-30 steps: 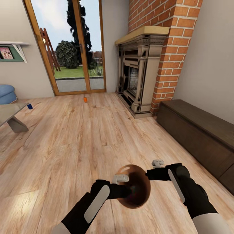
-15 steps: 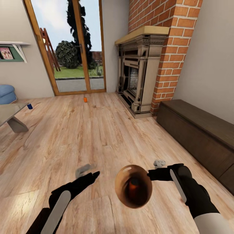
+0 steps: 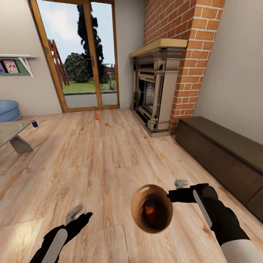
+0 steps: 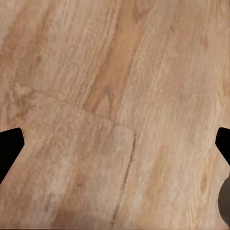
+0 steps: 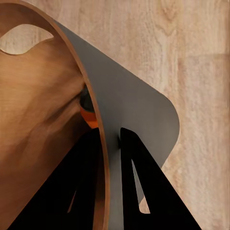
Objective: Put the three can of soda from the living room inside the tash can in the kitchen.
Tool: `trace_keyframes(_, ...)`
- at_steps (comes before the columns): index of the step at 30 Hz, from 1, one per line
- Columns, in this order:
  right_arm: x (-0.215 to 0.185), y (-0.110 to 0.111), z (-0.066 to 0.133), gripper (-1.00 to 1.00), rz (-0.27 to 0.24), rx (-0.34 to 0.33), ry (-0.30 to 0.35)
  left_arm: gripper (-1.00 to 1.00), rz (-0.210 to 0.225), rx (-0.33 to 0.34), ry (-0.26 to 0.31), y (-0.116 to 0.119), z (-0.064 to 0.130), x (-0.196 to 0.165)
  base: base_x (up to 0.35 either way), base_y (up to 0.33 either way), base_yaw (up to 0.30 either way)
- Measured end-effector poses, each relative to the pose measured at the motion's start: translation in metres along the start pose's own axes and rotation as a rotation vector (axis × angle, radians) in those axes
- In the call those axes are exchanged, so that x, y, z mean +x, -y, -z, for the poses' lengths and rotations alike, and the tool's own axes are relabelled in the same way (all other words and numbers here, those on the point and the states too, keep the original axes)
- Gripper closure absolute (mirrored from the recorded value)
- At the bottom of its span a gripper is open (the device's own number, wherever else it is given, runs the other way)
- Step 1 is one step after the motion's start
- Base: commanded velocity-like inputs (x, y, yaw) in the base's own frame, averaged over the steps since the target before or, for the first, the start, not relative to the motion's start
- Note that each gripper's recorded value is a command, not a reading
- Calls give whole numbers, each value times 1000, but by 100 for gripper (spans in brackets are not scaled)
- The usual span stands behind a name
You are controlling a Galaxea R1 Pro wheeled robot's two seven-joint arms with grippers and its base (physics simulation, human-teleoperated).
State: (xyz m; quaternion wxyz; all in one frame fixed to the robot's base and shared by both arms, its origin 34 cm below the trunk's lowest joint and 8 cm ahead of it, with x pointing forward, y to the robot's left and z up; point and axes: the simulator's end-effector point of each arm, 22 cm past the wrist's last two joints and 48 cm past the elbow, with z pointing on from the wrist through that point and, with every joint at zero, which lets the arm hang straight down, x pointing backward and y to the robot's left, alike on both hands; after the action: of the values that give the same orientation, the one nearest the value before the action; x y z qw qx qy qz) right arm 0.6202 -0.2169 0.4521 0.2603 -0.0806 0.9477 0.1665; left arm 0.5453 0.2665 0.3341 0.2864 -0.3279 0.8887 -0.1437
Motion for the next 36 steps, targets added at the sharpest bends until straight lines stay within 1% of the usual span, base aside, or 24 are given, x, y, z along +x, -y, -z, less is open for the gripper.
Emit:
trace_keyframes(8,-11,-5,15,100,15,2,31,-100,11,-13,-19,-7,0,8,0,0,0)
trace_keyframes(14,-27,-11,29,100,36,4,75,-100,14,-6,-15,-4,2,5,0,0,0)
trace_keyframes(16,-33,-14,33,100,46,4,92,-100,5,-7,-15,-3,1,7,0,0,0)
trace_keyframes(18,-33,-15,33,100,48,3,92,-100,0,-12,-16,-4,0,7,94,46,0)
trace_keyframes(19,-33,-14,34,100,50,6,94,-100,0,-14,-17,-5,0,8,258,135,0)
trace_keyframes(20,-33,-14,34,100,53,10,94,-100,0,-23,-31,-11,-2,14,277,142,0)
trace_keyframes(24,-34,-16,34,100,52,4,96,-100,0,-3,-37,-8,-3,17,310,112,18)
trace_keyframes(27,-34,-16,34,100,51,4,96,-100,-1,2,-36,-8,-3,16,339,16,181)
trace_keyframes(36,-34,-13,35,100,46,7,98,-100,-4,2,-35,-9,-4,16,327,-143,253)
